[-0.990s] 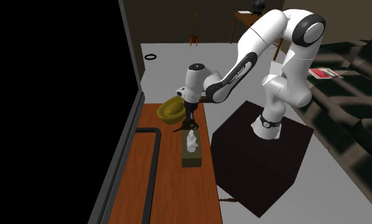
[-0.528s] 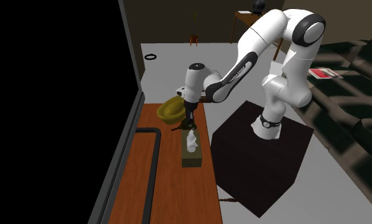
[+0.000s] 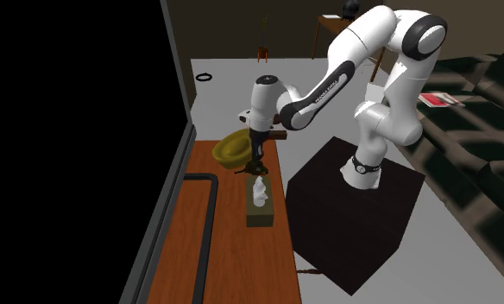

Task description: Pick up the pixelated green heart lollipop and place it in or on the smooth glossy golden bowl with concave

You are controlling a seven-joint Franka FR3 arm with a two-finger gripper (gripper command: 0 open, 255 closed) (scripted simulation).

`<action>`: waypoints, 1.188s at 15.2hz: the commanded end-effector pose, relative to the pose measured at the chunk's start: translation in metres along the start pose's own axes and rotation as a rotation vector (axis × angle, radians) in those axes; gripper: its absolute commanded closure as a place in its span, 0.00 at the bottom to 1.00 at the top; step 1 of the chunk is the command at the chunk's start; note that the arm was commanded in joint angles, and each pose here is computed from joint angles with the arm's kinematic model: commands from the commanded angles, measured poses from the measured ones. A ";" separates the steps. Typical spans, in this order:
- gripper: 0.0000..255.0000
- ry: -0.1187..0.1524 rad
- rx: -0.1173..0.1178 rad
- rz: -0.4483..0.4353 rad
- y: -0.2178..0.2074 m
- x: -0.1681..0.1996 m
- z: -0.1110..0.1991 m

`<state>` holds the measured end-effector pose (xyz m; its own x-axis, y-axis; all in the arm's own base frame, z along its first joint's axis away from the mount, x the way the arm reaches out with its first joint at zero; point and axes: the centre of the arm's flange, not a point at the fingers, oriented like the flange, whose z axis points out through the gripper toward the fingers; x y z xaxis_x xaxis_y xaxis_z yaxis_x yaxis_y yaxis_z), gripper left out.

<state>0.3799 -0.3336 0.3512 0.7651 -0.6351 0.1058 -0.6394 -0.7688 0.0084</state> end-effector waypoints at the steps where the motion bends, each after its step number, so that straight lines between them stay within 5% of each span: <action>1: 1.00 0.000 0.000 0.000 0.000 0.001 -0.010; 18: 1.00 0.000 0.000 0.000 0.000 0.011 -0.099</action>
<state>0.3813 -0.3333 0.4453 0.7652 -0.6351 0.1056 -0.6393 -0.7689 0.0085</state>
